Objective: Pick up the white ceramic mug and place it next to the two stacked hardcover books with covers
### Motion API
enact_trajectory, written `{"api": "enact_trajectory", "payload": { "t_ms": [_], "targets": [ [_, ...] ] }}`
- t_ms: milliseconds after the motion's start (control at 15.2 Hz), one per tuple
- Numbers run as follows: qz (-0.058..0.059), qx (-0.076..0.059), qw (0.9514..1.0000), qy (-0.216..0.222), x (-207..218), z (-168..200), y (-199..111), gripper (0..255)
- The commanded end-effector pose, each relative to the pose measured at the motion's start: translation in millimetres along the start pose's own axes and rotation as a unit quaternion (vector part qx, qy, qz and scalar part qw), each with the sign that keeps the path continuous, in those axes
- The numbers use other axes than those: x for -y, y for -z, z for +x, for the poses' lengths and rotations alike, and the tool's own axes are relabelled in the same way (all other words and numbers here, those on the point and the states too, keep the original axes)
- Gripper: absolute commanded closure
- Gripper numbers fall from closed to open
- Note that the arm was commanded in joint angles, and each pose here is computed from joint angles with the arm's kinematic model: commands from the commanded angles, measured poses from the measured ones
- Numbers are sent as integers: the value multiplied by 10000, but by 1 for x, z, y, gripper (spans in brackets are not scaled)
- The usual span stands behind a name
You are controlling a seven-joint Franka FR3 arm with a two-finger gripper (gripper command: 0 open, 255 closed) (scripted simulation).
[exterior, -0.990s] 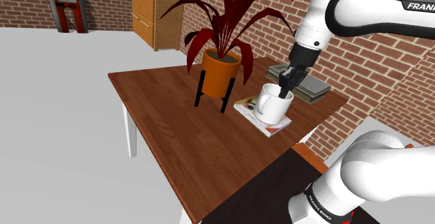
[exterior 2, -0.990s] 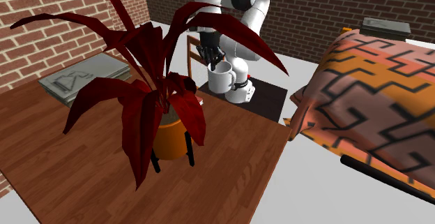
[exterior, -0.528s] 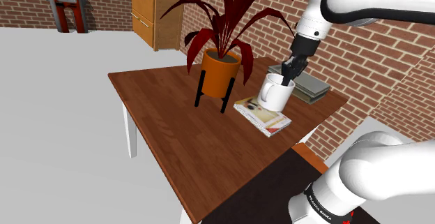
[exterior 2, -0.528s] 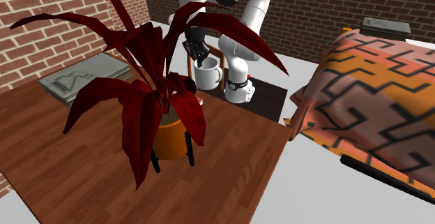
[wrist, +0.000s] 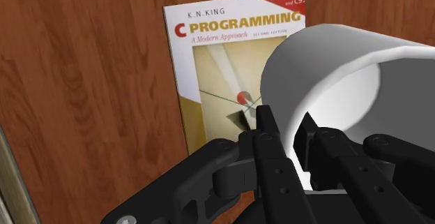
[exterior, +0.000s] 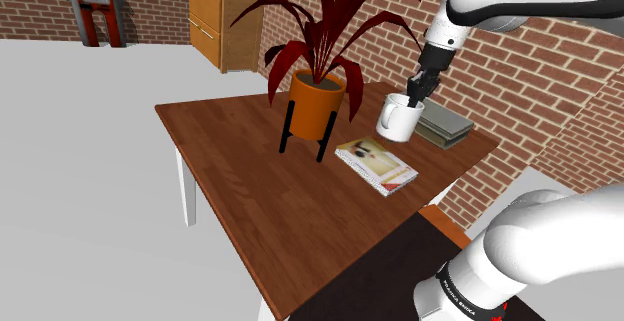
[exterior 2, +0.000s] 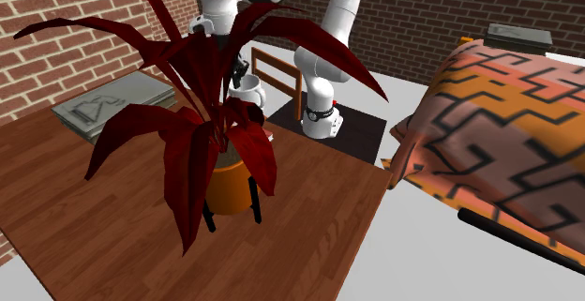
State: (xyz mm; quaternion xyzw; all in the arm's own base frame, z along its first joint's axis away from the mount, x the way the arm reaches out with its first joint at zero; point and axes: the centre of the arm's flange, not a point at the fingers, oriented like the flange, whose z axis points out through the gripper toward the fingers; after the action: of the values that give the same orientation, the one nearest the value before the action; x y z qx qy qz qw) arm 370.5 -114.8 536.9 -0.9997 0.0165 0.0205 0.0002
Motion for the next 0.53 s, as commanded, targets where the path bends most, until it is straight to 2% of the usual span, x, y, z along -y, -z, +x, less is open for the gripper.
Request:
{"api": "enact_trajectory", "payload": {
  "t_ms": [0, 462],
  "targets": [
    [-8, -2, 10000, 2, -23, 18, -1, 255],
    [-8, -2, 10000, 2, -101, 69, 1, 255]
  ]
}}
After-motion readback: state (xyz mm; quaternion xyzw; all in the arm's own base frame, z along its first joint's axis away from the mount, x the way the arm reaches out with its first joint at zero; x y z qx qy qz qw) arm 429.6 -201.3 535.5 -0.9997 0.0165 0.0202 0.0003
